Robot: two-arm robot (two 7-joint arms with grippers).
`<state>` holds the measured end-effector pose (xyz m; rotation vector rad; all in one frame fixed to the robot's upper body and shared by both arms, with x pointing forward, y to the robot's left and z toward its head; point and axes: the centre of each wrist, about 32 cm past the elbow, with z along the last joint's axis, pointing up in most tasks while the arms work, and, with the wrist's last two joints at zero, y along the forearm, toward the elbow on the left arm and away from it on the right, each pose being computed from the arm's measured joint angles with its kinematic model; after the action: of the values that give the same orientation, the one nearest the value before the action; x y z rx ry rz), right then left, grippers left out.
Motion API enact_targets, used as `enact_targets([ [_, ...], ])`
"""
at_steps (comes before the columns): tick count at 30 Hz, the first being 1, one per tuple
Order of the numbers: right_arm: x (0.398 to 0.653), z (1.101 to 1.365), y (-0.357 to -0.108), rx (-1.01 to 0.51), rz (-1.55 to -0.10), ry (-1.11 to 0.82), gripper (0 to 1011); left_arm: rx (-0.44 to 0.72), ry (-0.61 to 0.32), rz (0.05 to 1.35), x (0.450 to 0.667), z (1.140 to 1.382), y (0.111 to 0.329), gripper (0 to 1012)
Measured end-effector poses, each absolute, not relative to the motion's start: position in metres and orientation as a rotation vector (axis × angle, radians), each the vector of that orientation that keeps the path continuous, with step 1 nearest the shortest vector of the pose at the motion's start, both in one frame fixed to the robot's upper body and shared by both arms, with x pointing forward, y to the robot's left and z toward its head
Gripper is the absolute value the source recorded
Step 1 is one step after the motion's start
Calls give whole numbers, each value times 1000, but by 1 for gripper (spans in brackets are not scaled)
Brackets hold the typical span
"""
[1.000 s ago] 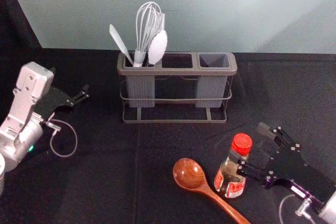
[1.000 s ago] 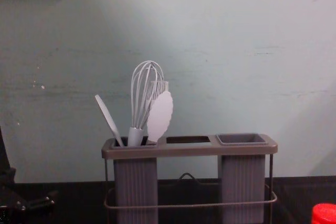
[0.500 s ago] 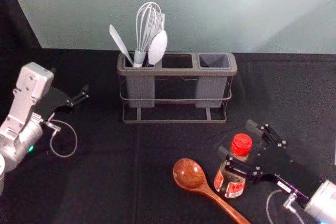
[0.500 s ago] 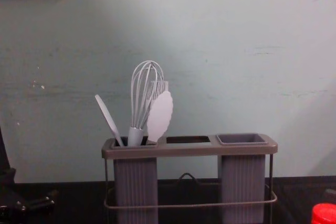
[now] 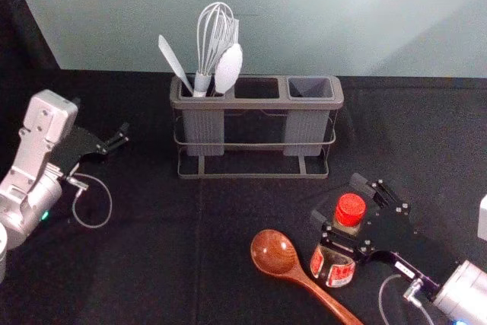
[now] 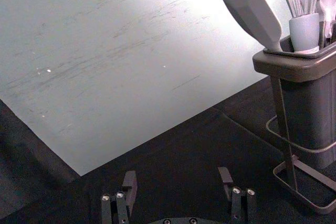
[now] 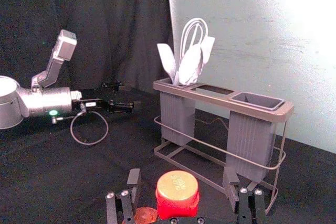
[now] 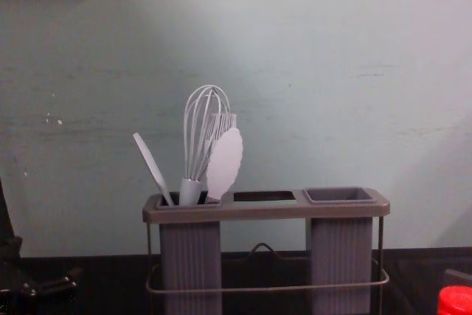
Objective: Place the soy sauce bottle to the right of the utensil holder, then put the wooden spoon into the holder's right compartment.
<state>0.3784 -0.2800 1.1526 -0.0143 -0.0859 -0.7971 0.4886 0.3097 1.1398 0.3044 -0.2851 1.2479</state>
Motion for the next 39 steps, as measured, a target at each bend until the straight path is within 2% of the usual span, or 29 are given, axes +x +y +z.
enact_targets([
  [3, 378, 1152, -280, -13, -798, -87, 998, 304, -285, 1248, 489, 1140, 310, 1011],
  [8, 377, 1151, -280, -10, -800, -70, 919, 304, -285, 1248, 489, 1140, 310, 1011],
  [21, 374, 1155, -282, 4, -797, -70, 536, 304, -285, 1248, 489, 1140, 310, 1011],
  [24, 374, 1156, -282, 3, -794, -69, 422, 304, -285, 1248, 489, 1140, 310, 1011],
  [26, 374, 1156, -282, 0, -793, -69, 392, 304, -285, 1248, 489, 1140, 310, 1011],
  [39, 374, 1171, -288, -4, -796, -101, 392, 304, -285, 1248, 489, 1140, 310, 1011],
])
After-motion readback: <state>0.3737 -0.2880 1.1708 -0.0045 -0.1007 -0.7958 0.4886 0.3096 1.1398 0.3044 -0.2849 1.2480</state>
